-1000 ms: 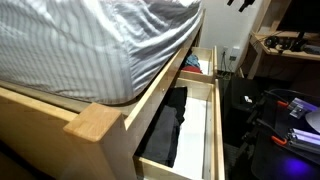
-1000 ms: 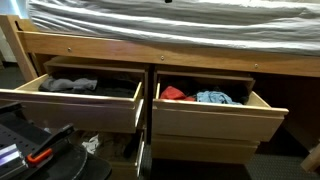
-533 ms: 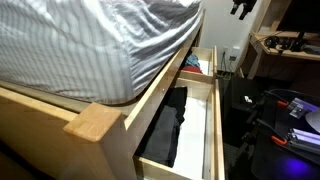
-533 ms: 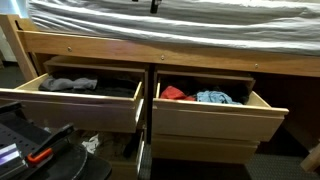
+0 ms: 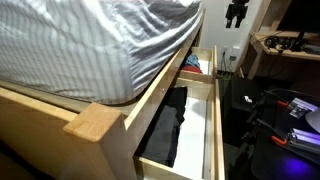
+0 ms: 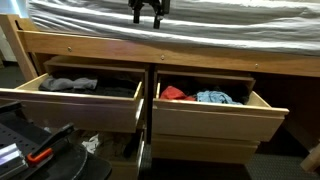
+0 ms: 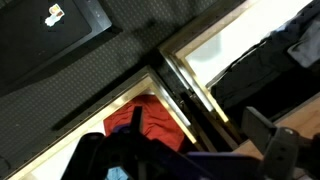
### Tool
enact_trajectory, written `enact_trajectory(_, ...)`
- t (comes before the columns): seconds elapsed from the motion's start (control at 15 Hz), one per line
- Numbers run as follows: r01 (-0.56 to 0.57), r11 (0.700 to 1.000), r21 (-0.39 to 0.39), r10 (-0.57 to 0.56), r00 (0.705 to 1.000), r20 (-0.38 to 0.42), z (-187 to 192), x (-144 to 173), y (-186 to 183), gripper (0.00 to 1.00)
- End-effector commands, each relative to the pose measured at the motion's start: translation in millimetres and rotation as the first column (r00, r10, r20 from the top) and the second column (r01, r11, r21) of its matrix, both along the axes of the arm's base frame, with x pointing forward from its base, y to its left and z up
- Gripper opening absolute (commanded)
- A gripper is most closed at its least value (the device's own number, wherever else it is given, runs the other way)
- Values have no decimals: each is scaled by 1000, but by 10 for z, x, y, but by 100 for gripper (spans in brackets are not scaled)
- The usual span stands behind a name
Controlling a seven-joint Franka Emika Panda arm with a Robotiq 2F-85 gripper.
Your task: Remove the red shirt from the right drawer and put it in the left drawer
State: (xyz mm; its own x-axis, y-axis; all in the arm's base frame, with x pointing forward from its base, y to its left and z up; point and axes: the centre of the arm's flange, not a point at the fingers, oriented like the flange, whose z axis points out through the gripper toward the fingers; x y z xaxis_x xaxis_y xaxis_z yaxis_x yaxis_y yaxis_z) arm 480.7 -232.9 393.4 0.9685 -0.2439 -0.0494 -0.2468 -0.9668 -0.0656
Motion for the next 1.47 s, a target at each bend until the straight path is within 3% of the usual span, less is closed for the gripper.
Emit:
enact_trajectory(0.0,22,1000,-22,-22,1000,19,63,19,16,100)
enact_trajectory(0.07,34,999,-31,-33,999,32,118,18,21,100)
enact_trajectory(0.13,-62,998,1,62,997,-34,94,-1,48,100)
enact_trajectory(0.33,-221,972,85,221,975,7,-231,173,7,100)
enact_trajectory(0.53,-364,919,149,370,929,-8,-477,316,-57,100)
enact_trajectory(0.67,-438,881,180,455,888,-69,-595,445,-151,100)
enact_trajectory(0.73,-401,910,106,414,895,-164,-674,533,-222,100)
enact_trajectory(0.8,-382,923,39,382,906,-183,-726,630,-315,100)
enact_trajectory(1.0,-340,925,-169,319,937,-140,-690,934,-586,100)
enact_trajectory(1.07,-367,927,-84,352,924,-148,-724,705,-394,100)
enact_trajectory(1.27,-352,925,-143,334,933,-136,-704,862,-516,100)
enact_trajectory(1.4,-485,873,-55,472,867,-159,-789,833,-215,100)
